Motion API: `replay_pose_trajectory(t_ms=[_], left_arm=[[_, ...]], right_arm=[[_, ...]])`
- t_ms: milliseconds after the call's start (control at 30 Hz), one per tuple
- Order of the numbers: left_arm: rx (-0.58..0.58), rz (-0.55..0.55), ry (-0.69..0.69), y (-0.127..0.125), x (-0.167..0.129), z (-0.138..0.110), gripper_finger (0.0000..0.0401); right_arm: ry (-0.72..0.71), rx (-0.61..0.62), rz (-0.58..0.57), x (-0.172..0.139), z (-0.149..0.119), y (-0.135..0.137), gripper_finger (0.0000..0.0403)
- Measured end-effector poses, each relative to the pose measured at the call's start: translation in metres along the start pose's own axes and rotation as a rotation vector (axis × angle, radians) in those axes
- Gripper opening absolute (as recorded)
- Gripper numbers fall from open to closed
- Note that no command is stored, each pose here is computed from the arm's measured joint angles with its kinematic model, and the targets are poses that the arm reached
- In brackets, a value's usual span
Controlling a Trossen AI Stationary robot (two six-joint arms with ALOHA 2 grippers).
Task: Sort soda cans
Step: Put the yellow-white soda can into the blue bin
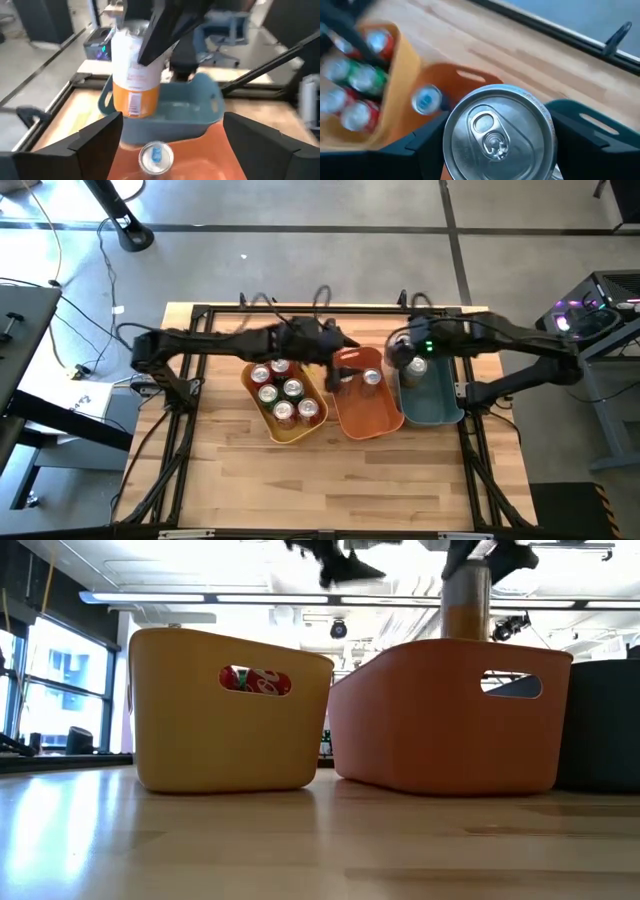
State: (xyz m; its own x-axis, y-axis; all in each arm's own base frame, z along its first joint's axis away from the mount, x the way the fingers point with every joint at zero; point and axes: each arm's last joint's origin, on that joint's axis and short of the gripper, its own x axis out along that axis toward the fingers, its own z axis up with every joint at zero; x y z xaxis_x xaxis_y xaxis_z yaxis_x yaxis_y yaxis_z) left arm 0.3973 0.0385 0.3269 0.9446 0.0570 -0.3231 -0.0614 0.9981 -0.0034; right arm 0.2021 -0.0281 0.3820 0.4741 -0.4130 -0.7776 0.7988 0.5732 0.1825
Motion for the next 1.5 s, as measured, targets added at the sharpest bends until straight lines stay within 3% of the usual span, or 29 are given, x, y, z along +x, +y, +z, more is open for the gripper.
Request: replay_pose_trajectory(t_ms=[133,267,400,600,900,1167,1367,1400,1500], left_arm=[[-0.003,-0.053,0.032,0.002,-0.034,0.013,0.0333],[-0.006,-0.007,0.076,0.006,-0.058,-0.004,0.0334],[-0.136,0.039,-0.030,0.013,-0.086,-0.019,0.0334],[-0.292,0.135,-0.204,0.009,-0.129,-0.029,0.0335],[-0.255,0.310,-0.285,0.007,-0.178,-0.023,0.0335],[-0.280,0.337,-0.271,0.007,-0.192,-0.024,0.0335],[-0.319,0.378,-0.260,0.008,-0.199,-0.027,0.0335],[-0.319,0.376,-0.263,0.007,-0.200,-0.026,0.0335],[-0.319,0.374,-0.263,0.007,-0.204,-0.026,0.0335]], right_arm=[[0.069,0.036,-0.082,-0.027,-0.017,-0.029,0.0275],[0.122,0.077,-0.103,-0.041,-0.033,-0.037,0.0275],[0.151,0.092,-0.072,-0.040,-0.052,-0.035,0.0275],[0.240,0.087,-0.073,-0.001,-0.103,-0.030,0.0275],[0.159,0.136,-0.111,0.050,-0.149,-0.049,0.0275],[0.118,0.187,-0.068,0.071,-0.158,-0.047,0.0275],[0.143,0.115,-0.056,0.069,-0.157,-0.046,0.0275],[0.143,0.113,-0.055,0.068,-0.157,-0.046,0.0282],[0.152,0.138,-0.080,0.067,-0.155,-0.048,0.0355]])
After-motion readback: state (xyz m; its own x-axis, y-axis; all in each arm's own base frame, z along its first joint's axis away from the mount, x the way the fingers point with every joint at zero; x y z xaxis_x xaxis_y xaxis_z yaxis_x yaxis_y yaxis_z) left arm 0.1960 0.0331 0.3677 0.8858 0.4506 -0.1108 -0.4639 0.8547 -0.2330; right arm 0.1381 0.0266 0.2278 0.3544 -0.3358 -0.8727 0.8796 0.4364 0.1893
